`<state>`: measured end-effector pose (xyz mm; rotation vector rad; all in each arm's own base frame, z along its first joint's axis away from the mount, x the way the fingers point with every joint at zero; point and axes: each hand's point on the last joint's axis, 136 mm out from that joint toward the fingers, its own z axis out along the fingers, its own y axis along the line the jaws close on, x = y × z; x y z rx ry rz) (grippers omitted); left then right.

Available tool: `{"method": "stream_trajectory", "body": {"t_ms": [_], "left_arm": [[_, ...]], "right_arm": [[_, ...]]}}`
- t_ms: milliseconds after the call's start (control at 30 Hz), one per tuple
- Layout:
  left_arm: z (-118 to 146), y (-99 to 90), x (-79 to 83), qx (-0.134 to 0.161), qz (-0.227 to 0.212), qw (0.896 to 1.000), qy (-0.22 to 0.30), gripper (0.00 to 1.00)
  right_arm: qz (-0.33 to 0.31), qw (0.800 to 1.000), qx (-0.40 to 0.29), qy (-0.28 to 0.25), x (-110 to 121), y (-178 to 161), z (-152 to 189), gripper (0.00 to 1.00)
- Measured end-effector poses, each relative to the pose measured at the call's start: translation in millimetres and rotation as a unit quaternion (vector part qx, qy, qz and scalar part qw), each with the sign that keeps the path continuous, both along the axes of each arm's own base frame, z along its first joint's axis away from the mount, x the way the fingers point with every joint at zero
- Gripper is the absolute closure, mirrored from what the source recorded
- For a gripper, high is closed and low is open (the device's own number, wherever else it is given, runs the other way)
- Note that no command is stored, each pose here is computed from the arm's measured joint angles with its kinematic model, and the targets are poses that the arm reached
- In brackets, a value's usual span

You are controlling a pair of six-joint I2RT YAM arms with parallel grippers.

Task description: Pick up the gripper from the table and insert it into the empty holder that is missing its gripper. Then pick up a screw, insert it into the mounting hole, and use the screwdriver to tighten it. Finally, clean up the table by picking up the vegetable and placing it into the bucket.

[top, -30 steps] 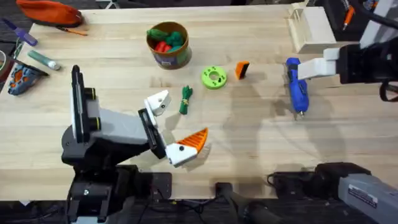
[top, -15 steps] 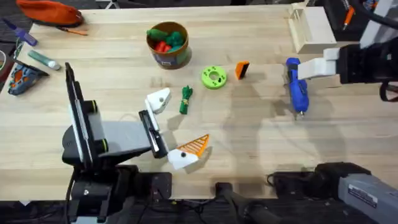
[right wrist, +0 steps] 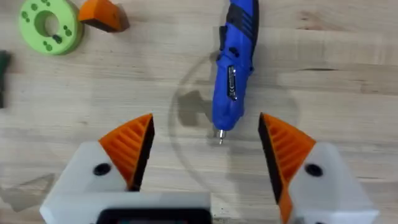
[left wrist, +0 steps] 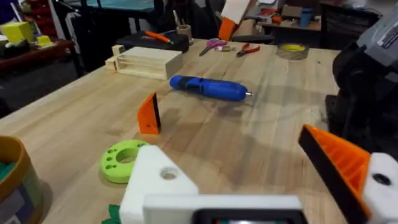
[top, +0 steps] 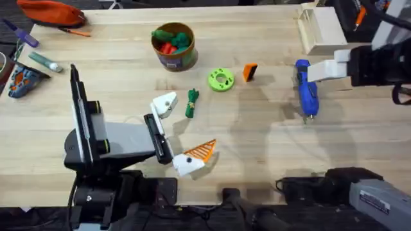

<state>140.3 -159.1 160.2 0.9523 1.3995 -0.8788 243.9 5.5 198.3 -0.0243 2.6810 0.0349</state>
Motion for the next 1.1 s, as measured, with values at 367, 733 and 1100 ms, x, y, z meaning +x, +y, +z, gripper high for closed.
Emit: {"method": "stream_trajectory", "body": {"t_ms": [367, 733, 1100], "left_arm": [[0.0, 0.0, 0.1, -0.021, 0.003, 0.999, 0.049, 0.015], [0.0, 0.0, 0.1, -0.022, 0.003, 0.998, 0.053, 0.015], [0.0, 0.0, 0.1, -0.022, 0.003, 0.998, 0.053, 0.015]], "right_arm": [[0.0, 1.0, 0.0, 0.0, 0.0, 0.0, 0.0, 0.056], [0.0, 1.0, 0.0, 0.0, 0.0, 0.0, 0.0, 0.057], [0.0, 1.0, 0.0, 0.0, 0.0, 0.0, 0.0, 0.056]]}}
